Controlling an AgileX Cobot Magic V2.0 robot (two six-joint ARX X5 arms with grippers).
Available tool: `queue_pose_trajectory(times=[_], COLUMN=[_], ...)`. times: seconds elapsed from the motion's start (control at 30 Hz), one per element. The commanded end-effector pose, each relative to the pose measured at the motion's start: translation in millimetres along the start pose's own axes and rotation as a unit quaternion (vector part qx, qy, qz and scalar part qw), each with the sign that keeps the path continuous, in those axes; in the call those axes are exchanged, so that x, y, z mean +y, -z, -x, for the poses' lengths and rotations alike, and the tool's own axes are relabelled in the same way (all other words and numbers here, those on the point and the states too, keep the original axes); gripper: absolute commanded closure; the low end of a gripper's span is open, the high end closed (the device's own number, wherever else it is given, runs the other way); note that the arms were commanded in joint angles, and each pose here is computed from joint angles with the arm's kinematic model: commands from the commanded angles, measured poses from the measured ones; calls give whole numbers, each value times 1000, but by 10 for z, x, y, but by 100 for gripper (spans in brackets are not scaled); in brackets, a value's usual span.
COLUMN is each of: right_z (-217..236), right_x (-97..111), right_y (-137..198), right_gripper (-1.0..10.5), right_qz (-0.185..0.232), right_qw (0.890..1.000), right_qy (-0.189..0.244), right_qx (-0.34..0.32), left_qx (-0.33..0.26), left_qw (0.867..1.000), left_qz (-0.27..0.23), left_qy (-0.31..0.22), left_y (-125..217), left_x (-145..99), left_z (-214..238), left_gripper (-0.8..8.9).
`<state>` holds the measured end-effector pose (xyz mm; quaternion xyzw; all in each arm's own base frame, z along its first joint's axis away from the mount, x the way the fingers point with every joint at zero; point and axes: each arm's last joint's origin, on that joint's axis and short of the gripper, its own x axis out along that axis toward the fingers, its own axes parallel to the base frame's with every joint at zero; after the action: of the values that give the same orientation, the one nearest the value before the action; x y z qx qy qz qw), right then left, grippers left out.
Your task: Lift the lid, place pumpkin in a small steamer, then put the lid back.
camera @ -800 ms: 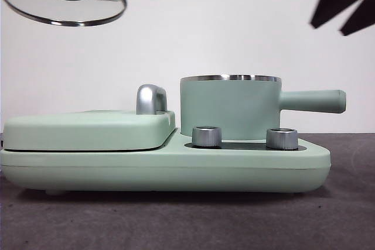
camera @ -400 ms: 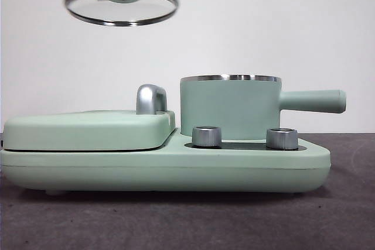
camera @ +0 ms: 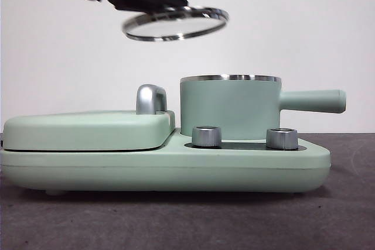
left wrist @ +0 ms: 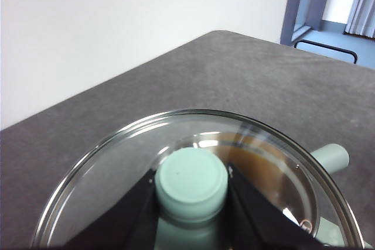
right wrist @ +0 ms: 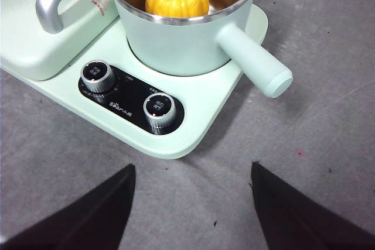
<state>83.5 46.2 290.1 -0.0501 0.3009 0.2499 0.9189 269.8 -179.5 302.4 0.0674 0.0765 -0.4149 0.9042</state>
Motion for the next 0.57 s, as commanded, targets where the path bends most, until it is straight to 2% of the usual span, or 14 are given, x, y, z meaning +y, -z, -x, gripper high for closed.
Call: queue_pose_trajectory(times=[0.03,0.2,0.57], right_z=[6,6,6], right_x=[5,5,5], right_y=[-12,-5,-6], right_gripper=[639,639,639], right_qz=[-7,-8,-17], right_qw=[1000,1000,1000], right_qy=[-2,-2,-1], right_qx=[-3,1,0], left_qx=[-14,-3,-1], left_qw=[1000,999,998], left_qz=[-26,-45,-48], left_qy=[7,21,40], left_y=[-71,-40,-71], left_x=[-18,-43,-91], left_z=[-121,-355,-754], left_gripper=[804,804,804])
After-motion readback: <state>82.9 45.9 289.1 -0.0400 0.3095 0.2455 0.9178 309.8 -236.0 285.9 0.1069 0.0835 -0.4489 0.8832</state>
